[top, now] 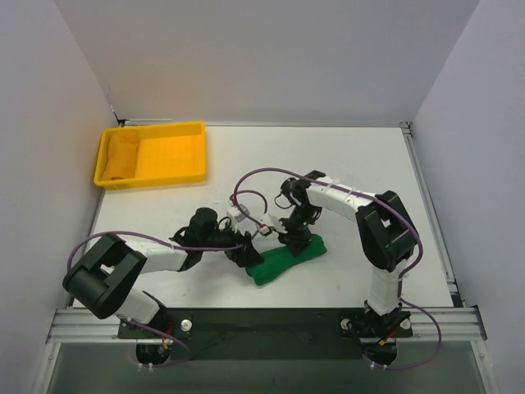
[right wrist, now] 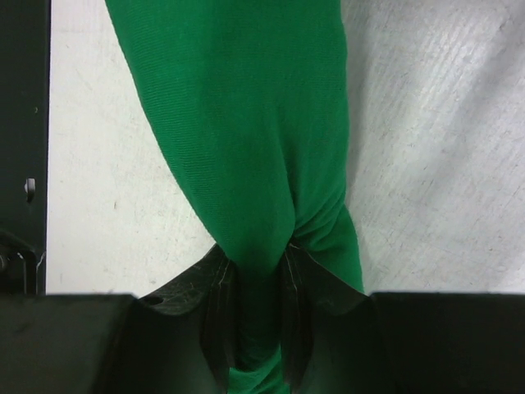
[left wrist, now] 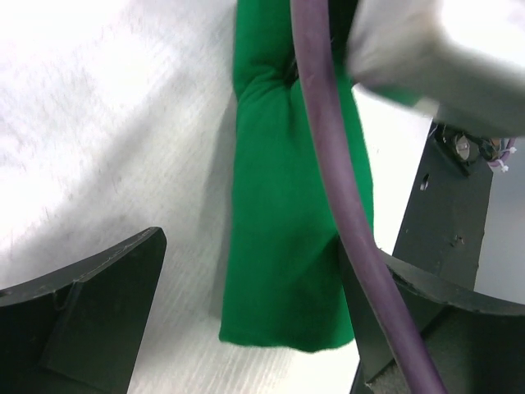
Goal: Roll the t-shirts
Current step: Roll the T-shirt to the center of the board, then pick up the T-shirt from the center of the board, then place the T-shirt at the center of the board, then pick up the T-shirt from the center of the board.
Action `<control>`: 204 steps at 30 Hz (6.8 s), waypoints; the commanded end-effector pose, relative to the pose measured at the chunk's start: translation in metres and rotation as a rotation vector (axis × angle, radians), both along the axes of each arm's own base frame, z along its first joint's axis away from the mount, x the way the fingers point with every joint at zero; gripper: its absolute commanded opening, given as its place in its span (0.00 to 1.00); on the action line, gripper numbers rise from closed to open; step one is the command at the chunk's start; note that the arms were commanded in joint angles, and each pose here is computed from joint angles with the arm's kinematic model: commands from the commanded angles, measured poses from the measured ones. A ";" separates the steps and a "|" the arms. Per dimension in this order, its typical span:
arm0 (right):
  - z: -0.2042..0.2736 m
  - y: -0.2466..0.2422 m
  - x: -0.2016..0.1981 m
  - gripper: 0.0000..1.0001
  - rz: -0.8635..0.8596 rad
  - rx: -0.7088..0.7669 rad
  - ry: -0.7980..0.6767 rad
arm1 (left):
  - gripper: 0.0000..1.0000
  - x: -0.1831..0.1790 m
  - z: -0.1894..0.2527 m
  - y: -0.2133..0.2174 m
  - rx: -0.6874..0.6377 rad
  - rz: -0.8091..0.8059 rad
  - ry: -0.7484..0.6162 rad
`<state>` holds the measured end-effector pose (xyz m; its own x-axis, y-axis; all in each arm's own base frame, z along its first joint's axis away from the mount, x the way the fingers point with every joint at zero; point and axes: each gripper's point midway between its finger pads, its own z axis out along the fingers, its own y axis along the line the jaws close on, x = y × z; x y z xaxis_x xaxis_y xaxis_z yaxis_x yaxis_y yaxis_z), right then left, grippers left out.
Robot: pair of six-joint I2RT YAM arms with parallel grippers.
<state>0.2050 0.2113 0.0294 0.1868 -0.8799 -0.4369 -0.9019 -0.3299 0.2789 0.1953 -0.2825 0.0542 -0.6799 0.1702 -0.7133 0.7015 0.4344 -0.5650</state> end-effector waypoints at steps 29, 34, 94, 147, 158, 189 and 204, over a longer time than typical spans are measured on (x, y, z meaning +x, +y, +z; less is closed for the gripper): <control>-0.012 -0.014 -0.002 0.04 -0.141 -0.110 0.011 | 0.97 -0.051 -0.023 -0.085 -0.049 -0.327 -0.193; -0.014 -0.012 0.007 0.04 -0.212 -0.106 -0.032 | 0.89 -0.060 -0.047 -0.079 0.020 -0.341 -0.169; 0.028 0.046 0.023 0.00 -0.341 0.416 -0.576 | 0.97 0.008 -0.002 -0.030 0.250 -0.318 -0.939; 0.098 0.009 0.045 0.71 -0.606 0.513 -0.667 | 0.00 0.002 -0.108 -0.044 0.604 -0.539 -0.631; 0.153 -0.040 0.029 0.79 -0.817 0.515 -0.660 | 0.48 0.002 -0.089 -0.044 0.587 -0.459 -0.586; 0.125 -0.136 0.053 0.79 -1.505 0.313 -0.265 | 0.97 0.031 0.006 -0.075 0.497 -0.601 -0.587; 0.083 -0.139 -0.004 0.78 -1.208 0.113 -0.154 | 0.97 0.029 0.045 -0.106 0.362 -0.692 -0.651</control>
